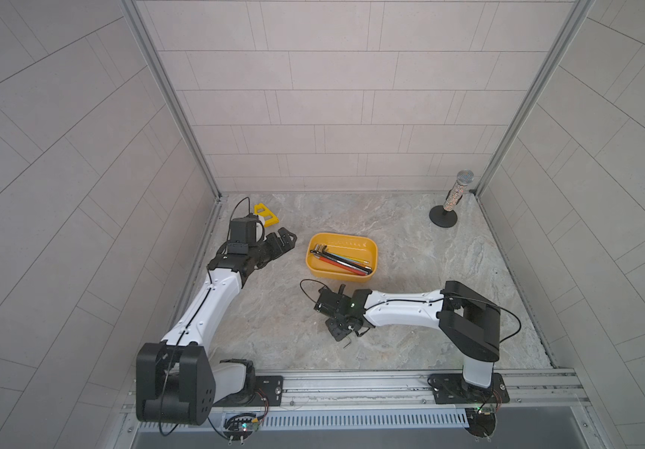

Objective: Put the hex key on the desktop into the storage box
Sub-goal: Pick up the Allen key from the center of the board, then place the Allen key in the storage box.

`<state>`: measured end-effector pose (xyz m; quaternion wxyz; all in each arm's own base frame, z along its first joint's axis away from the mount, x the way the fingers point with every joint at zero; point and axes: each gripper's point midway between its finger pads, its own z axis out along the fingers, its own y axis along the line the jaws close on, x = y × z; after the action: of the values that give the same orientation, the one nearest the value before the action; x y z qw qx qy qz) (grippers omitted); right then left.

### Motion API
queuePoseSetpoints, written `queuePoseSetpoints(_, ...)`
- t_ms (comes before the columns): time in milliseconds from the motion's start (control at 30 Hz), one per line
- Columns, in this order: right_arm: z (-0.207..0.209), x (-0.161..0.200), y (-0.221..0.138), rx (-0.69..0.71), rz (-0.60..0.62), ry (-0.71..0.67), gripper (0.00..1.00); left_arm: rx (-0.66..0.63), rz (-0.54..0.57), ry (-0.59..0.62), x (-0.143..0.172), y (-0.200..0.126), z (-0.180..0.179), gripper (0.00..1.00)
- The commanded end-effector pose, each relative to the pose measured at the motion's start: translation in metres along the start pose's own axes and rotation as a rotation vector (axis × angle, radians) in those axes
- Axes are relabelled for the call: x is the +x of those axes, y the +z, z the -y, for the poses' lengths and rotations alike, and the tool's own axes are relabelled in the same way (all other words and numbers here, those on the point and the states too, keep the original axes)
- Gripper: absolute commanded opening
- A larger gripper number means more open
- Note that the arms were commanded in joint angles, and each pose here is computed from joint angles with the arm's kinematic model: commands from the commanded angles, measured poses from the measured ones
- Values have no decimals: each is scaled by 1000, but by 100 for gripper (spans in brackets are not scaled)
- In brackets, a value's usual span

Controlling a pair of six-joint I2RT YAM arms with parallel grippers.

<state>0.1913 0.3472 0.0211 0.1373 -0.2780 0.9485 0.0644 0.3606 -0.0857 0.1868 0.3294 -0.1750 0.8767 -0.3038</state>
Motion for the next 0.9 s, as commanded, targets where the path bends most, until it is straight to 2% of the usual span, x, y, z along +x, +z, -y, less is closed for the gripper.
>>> queuePoseSetpoints(0,10,16,4,44,-45,-2,3,19,0,-22,2,2,-1,100)
queuePoseSetpoints(133,13,9,-6,56,-10,0,0,22,-1,-26,2,3,-1,100)
queuePoseSetpoints(567,21,-20,-61,54,123,5,0,21,-2,-21,2,3,-1,100)
queuePoseSetpoints(867,49,-40,-100,65,206,36,0,22,3,-18,-1,3,0,100)
